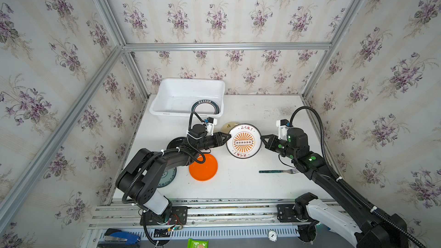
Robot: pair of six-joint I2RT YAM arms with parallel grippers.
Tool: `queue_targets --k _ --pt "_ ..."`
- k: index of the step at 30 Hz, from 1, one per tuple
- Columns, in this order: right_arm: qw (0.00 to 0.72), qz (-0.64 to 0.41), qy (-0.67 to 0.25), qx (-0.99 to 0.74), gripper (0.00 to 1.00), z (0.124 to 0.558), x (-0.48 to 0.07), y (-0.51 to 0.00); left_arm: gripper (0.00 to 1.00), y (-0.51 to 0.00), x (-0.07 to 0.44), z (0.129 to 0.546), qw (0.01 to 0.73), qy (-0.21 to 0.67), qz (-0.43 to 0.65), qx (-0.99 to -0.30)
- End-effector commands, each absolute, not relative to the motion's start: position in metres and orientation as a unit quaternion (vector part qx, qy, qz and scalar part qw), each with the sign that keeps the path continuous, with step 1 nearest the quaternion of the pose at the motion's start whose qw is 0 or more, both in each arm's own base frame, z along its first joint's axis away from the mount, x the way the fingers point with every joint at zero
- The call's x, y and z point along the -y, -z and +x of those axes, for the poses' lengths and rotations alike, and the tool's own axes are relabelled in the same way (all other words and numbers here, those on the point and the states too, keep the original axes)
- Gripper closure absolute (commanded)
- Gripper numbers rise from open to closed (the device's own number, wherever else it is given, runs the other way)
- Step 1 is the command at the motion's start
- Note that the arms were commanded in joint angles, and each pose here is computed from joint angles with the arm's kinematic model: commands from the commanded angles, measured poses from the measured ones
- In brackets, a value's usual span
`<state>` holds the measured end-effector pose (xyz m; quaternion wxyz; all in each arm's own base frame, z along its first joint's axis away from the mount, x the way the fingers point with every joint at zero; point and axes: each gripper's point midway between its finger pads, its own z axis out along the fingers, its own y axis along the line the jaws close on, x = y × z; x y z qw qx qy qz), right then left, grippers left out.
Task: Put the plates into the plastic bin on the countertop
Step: 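Carry the upright sunburst plate with the right gripper toward the left gripper, then grasp the sunburst plate rim with the left gripper while the right gripper opens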
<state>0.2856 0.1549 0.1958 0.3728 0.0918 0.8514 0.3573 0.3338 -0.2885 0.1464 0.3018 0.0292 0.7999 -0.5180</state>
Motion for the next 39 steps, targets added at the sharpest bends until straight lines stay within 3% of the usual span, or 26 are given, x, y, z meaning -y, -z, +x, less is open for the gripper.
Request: queue_targets --k 1,12,14,22,26,39 --pt "0.397 0.085 -0.384 -0.829 1.0 0.291 -0.16 -0.216 0.69 -0.157 0.295 0.336 0.304 0.539 0.037 -0.785" --pt "0.383 0.092 -0.38 -0.837 1.0 0.292 -0.16 -0.209 0.93 -0.15 0.301 0.335 0.284 0.557 0.028 -0.78" --pt "0.382 0.09 -0.381 -0.837 0.95 0.292 -0.161 -0.21 0.96 -0.15 0.302 0.335 0.284 0.557 0.028 -0.78" --pt "0.393 0.09 -0.378 -0.833 0.47 0.29 -0.157 -0.214 0.99 -0.152 0.303 0.336 0.283 0.559 0.028 -0.779" --pt "0.391 0.092 -0.375 -0.835 0.39 0.29 -0.156 -0.211 1.0 -0.153 0.302 0.337 0.285 0.559 0.028 -0.778" --pt "0.395 0.084 -0.365 -0.839 0.28 0.302 -0.155 -0.22 1.0 -0.165 0.306 0.346 0.289 0.556 0.029 -0.779"
